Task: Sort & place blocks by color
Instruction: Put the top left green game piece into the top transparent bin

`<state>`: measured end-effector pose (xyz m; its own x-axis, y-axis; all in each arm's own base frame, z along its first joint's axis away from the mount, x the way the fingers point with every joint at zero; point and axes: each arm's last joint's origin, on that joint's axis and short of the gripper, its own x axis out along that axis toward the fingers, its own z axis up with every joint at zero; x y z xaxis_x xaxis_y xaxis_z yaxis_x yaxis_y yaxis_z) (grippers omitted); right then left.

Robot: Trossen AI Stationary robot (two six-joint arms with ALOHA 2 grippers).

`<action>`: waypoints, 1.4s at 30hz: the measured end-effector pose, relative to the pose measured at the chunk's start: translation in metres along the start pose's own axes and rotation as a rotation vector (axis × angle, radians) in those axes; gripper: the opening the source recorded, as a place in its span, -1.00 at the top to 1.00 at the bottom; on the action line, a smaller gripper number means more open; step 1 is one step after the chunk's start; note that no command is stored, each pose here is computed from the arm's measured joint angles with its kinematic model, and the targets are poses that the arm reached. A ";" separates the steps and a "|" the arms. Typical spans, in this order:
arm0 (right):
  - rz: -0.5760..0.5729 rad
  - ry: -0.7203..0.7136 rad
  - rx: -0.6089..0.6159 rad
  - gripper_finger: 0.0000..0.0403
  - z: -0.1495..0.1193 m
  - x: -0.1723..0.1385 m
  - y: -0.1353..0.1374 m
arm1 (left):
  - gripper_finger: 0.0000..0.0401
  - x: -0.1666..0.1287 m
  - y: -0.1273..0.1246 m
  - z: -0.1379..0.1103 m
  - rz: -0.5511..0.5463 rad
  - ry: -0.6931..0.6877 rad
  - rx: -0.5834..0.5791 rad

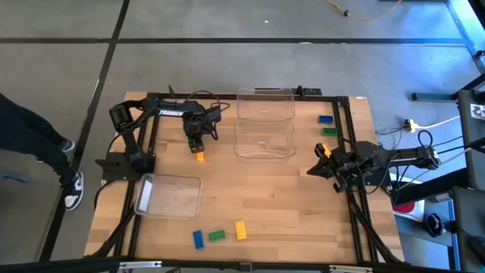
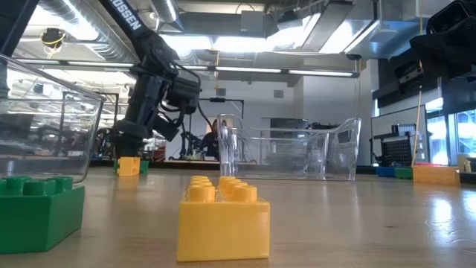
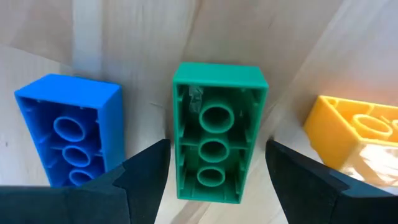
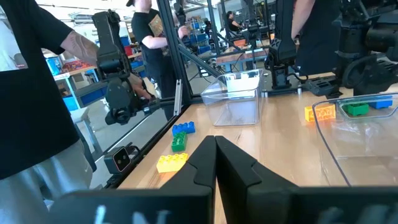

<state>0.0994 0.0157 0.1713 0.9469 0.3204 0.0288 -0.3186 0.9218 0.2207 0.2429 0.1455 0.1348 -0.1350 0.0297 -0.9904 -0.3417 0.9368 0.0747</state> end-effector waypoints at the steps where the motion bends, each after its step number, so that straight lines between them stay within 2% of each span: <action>1: 0.000 0.000 -0.001 0.94 0.000 0.000 0.000 | -0.29 0.002 0.000 -0.001 -0.001 0.002 0.000; 11: 0.000 0.000 0.000 0.94 0.000 0.000 0.000 | -0.25 0.005 -0.001 -0.001 -0.010 -0.006 -0.001; 14: 0.000 0.000 0.000 0.94 0.000 0.000 0.000 | -0.13 0.005 -0.001 -0.001 -0.013 -0.006 -0.001; 22: 0.000 0.000 -0.001 0.94 0.000 0.000 0.000 | 0.37 0.005 -0.002 -0.002 -0.006 -0.004 -0.002; 27: 0.000 0.000 -0.001 0.94 0.000 0.000 0.000 | 0.37 -0.004 0.002 -0.004 0.044 -0.045 0.010; 31: 0.000 0.000 0.000 0.94 0.000 0.000 0.000 | 0.37 -0.028 0.012 -0.009 0.143 -0.136 -0.035; 34: 0.000 0.000 -0.001 0.94 0.000 0.000 0.000 | 0.37 -0.051 0.015 -0.016 0.153 -0.235 -0.075; 42: 0.000 0.000 0.000 0.94 0.000 0.000 0.000 | 0.37 -0.128 0.020 -0.049 0.147 -0.698 -0.331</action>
<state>0.0994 0.0157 0.1713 0.9468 0.3204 0.0291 -0.3187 0.9219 0.2205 0.2074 0.1430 0.2690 0.3783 0.4601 -0.8032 -0.6398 0.7571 0.1324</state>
